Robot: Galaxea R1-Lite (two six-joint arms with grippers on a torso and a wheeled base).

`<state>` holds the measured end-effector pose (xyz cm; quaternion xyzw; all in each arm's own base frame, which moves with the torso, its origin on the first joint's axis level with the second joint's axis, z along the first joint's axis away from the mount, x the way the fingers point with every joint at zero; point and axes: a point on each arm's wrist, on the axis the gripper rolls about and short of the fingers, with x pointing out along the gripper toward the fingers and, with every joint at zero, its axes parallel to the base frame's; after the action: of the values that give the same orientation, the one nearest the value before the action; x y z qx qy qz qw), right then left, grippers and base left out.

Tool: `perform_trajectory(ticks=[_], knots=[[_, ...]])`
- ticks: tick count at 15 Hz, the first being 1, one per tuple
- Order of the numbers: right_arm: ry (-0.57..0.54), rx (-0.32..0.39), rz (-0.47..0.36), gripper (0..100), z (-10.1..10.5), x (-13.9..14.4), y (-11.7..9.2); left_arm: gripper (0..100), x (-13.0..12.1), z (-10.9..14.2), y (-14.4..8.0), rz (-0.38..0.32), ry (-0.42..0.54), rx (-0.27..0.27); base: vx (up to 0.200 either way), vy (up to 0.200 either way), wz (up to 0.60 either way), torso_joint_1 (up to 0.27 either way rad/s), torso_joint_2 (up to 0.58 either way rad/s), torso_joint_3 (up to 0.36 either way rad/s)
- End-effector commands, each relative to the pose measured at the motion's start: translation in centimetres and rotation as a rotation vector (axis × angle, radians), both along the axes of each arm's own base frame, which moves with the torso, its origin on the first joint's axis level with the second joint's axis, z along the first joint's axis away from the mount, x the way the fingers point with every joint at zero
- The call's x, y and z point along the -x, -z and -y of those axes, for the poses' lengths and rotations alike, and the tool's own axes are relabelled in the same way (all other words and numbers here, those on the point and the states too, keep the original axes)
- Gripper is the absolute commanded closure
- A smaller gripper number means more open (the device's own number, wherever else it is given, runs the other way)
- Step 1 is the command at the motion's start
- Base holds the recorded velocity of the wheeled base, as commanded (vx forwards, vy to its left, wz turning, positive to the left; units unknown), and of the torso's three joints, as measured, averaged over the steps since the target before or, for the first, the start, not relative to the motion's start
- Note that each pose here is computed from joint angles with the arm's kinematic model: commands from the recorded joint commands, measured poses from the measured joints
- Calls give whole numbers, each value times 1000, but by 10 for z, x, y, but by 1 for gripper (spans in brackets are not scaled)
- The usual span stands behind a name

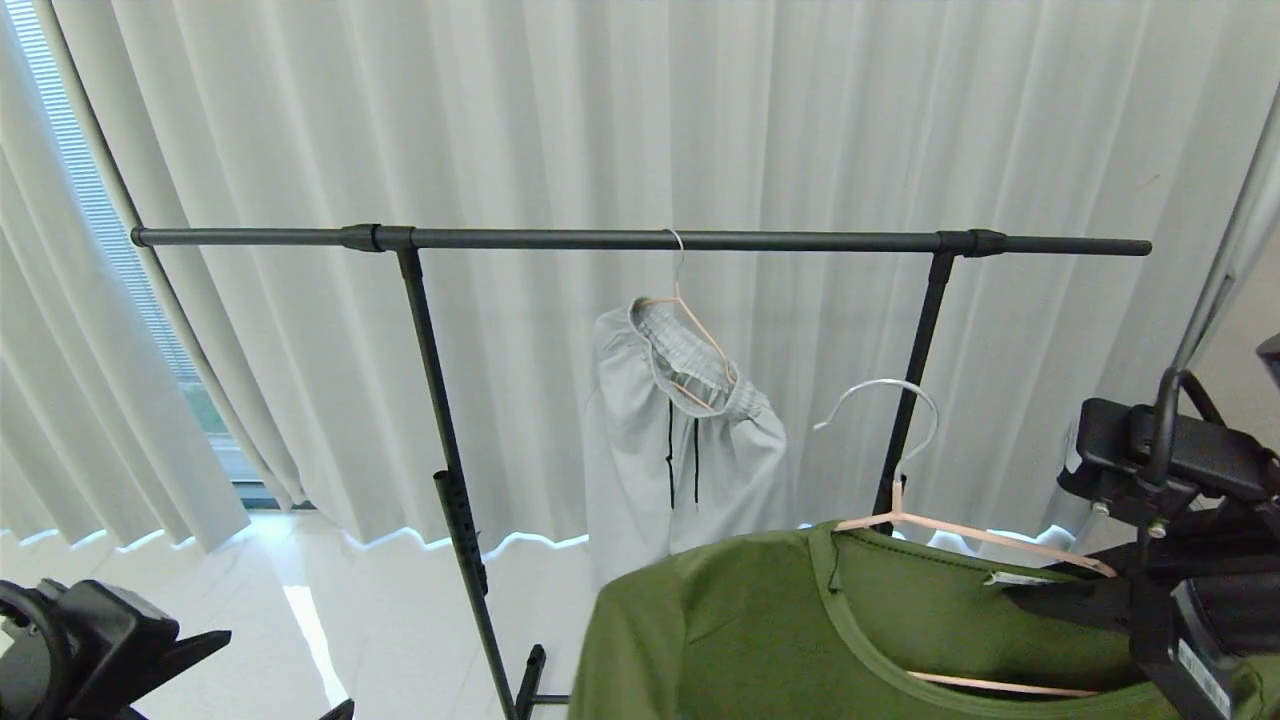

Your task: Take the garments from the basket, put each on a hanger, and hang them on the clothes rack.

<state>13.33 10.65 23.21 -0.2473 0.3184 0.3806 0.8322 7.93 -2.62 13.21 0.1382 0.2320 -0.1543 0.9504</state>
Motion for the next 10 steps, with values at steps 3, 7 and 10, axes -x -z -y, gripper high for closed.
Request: perform_trajectory(ticks=[3,7,10], knots=[[231,54,-28,100,37,-2,5,0,-9,-1,-13,30,-44,4,0,0,0,0,0,0],[494,107,-87,100,78,11,14,0,-14,0,-17,33,-44,2,0,0,0,0,0,0],[605,116,-92,100,91,10,16,0,-16,1,-17,34,-29,-28,0,0,0,0,0,0]])
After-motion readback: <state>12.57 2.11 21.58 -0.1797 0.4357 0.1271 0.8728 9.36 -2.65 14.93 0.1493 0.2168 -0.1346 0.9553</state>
